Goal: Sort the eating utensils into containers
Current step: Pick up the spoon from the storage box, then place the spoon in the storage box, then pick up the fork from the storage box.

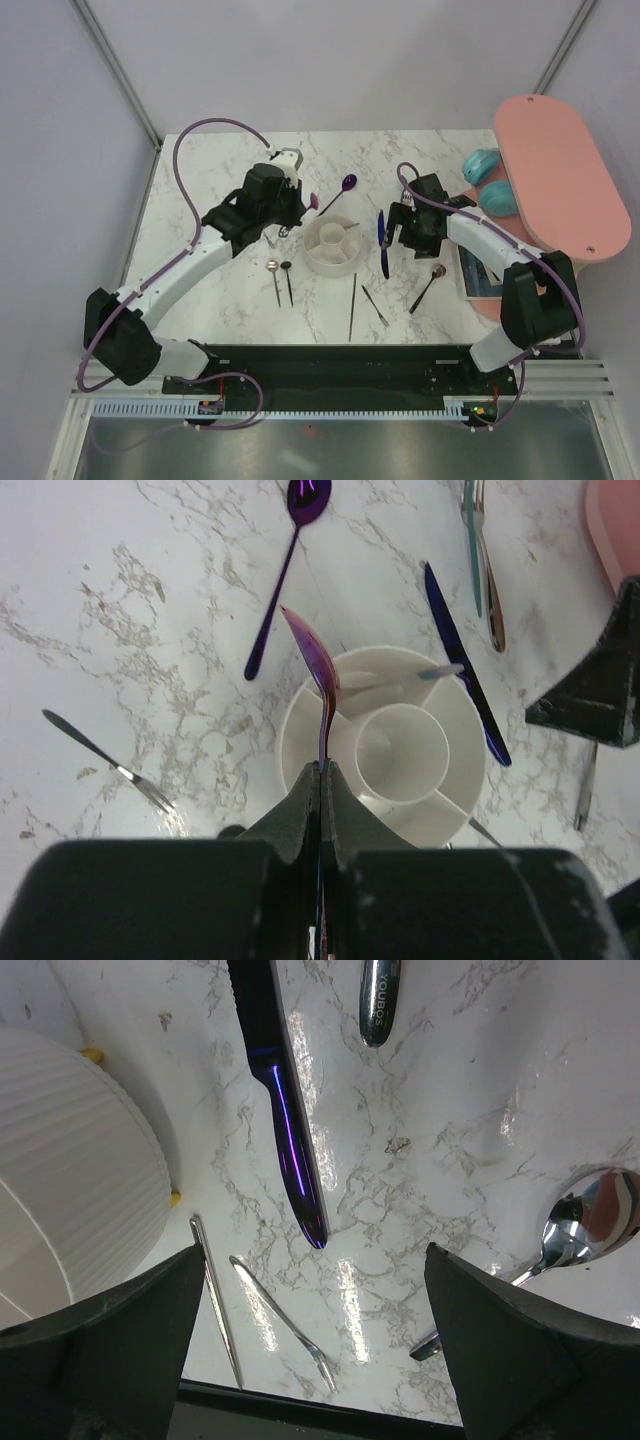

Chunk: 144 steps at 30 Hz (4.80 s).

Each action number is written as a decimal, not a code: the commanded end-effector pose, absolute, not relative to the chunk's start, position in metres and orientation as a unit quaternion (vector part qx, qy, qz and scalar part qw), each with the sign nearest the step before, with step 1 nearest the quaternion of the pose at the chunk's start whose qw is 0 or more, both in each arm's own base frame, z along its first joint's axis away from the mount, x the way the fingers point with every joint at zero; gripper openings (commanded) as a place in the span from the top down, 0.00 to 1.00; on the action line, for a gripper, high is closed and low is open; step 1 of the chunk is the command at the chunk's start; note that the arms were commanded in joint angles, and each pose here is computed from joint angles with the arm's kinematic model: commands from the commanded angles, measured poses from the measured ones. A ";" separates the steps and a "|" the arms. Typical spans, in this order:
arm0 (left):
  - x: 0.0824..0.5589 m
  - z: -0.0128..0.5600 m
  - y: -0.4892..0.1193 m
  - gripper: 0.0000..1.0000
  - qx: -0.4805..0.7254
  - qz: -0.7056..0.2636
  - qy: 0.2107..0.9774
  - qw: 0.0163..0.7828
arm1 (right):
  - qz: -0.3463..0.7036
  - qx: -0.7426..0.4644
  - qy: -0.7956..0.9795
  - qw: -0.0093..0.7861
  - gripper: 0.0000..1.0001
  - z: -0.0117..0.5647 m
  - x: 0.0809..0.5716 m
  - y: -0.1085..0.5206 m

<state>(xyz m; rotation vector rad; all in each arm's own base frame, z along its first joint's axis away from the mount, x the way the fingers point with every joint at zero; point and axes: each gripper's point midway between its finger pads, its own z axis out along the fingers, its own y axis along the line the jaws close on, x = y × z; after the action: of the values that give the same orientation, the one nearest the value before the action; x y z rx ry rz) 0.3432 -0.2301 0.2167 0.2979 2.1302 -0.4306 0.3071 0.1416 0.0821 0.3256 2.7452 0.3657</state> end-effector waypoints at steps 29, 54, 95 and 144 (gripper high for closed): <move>0.291 0.171 -0.228 0.98 0.175 -0.201 0.899 0.348 | 0.131 0.143 0.964 0.180 0.02 0.071 0.311 0.141; 0.314 0.127 -0.241 0.98 0.191 -0.206 0.924 0.258 | 0.144 0.134 0.961 0.193 0.02 0.085 0.311 0.144; 0.369 0.160 -0.243 0.55 0.172 -0.159 0.929 0.287 | 0.160 0.112 0.958 0.210 0.02 0.096 0.318 0.149; 0.359 0.179 -0.132 0.57 -0.066 -0.162 0.916 0.362 | 0.093 -0.009 0.972 0.214 0.03 0.117 0.366 0.150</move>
<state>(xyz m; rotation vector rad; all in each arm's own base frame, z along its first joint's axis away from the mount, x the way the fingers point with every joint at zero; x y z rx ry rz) 0.3555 -0.1364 0.1722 -0.1396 2.4043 -0.4150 0.3475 0.1745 0.1120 0.0566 2.7120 0.4883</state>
